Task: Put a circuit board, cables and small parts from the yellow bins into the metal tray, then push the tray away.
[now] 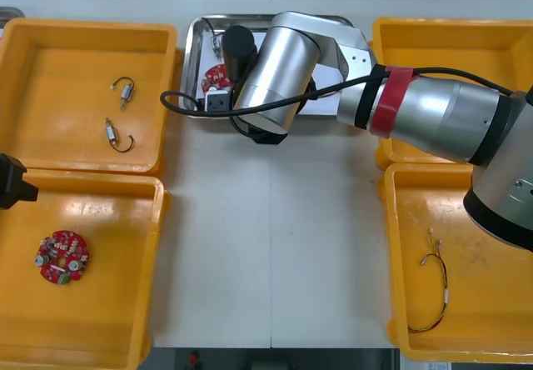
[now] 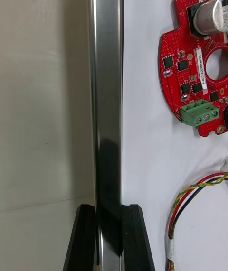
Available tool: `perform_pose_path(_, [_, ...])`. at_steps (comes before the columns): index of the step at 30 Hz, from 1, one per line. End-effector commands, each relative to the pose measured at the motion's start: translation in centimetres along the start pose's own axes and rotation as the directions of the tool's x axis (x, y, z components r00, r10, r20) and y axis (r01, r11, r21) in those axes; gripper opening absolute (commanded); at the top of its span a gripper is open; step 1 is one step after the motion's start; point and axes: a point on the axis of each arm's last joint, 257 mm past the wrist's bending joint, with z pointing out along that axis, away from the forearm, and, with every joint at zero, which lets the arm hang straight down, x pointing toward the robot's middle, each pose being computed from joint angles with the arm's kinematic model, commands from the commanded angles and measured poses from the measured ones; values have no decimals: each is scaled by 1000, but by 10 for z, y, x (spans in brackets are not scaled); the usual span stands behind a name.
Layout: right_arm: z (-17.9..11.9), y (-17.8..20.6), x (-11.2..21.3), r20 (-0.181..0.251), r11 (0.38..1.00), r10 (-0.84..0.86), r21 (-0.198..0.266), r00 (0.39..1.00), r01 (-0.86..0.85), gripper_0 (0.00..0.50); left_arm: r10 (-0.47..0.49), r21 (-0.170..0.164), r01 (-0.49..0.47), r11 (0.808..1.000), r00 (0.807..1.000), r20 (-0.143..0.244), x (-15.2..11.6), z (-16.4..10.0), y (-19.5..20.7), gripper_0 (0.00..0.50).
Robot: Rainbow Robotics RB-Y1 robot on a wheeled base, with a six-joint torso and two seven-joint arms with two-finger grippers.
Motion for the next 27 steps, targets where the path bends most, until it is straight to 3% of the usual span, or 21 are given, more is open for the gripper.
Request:
perform_pose_path(1, [-21, -35, -34, 70, 997, -37, 65, 997, 33, 0, 93, -62, -92, 994, 995, 20, -4, -14, 18, 500])
perform_pose_path(27, [-5, -88, -29, 90, 983, -50, 181, 995, 33, 0, 93, -62, -92, 994, 995, 20, -4, -14, 18, 500])
